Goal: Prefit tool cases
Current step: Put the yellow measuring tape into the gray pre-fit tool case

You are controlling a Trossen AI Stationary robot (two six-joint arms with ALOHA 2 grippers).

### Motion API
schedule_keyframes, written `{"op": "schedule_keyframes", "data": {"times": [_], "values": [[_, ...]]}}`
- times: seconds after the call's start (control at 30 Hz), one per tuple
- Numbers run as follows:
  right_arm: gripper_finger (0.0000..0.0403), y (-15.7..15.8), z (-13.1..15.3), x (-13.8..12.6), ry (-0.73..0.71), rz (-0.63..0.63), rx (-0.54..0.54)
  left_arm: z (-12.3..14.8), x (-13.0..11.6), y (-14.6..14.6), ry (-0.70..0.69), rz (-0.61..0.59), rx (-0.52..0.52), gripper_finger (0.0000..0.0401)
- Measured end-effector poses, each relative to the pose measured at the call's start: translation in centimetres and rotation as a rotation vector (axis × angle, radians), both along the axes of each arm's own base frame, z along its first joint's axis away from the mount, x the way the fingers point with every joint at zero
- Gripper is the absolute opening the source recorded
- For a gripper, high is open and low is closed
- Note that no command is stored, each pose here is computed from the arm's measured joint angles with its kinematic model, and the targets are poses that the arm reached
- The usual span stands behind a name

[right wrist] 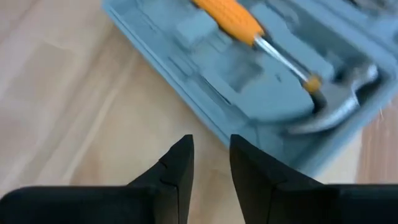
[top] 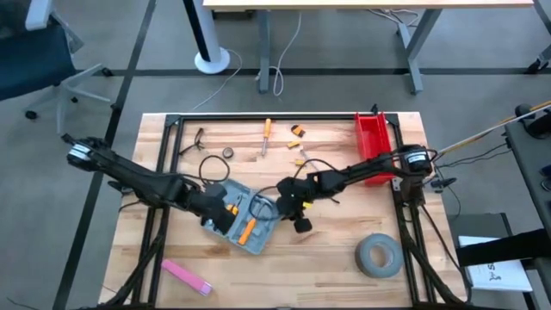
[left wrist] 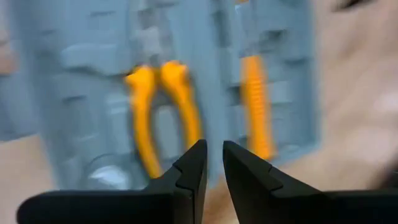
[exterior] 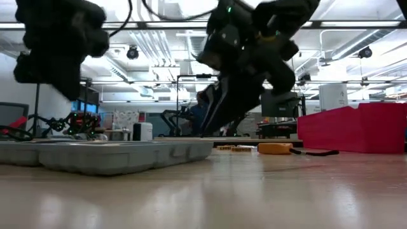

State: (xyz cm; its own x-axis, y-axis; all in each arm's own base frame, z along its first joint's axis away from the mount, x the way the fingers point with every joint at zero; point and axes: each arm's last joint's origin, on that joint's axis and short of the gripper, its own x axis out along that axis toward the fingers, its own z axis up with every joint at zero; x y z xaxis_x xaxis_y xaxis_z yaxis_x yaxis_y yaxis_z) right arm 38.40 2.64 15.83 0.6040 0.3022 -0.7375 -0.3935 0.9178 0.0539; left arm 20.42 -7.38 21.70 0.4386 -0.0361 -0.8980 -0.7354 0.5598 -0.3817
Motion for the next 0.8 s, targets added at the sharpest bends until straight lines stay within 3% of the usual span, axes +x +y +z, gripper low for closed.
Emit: {"op": "schedule_keyframes", "data": {"times": [0.33,0.6,0.8], "values": [[0.007,2.5,0.9,0.4,-0.101,0.041,0.001,-2.3,0.0,-0.1,0.205,0.065,0.022,0.0059],[0.0078,1.6,1.5,1.0,-0.17,-0.009,0.022,-2.9,-0.5,0.2,0.293,0.163,0.061,0.0059],[0.0089,0.3,1.5,1.2,-0.174,-0.092,-0.02,-2.9,-1.6,0.8,0.373,0.246,0.131,0.0058]]}}
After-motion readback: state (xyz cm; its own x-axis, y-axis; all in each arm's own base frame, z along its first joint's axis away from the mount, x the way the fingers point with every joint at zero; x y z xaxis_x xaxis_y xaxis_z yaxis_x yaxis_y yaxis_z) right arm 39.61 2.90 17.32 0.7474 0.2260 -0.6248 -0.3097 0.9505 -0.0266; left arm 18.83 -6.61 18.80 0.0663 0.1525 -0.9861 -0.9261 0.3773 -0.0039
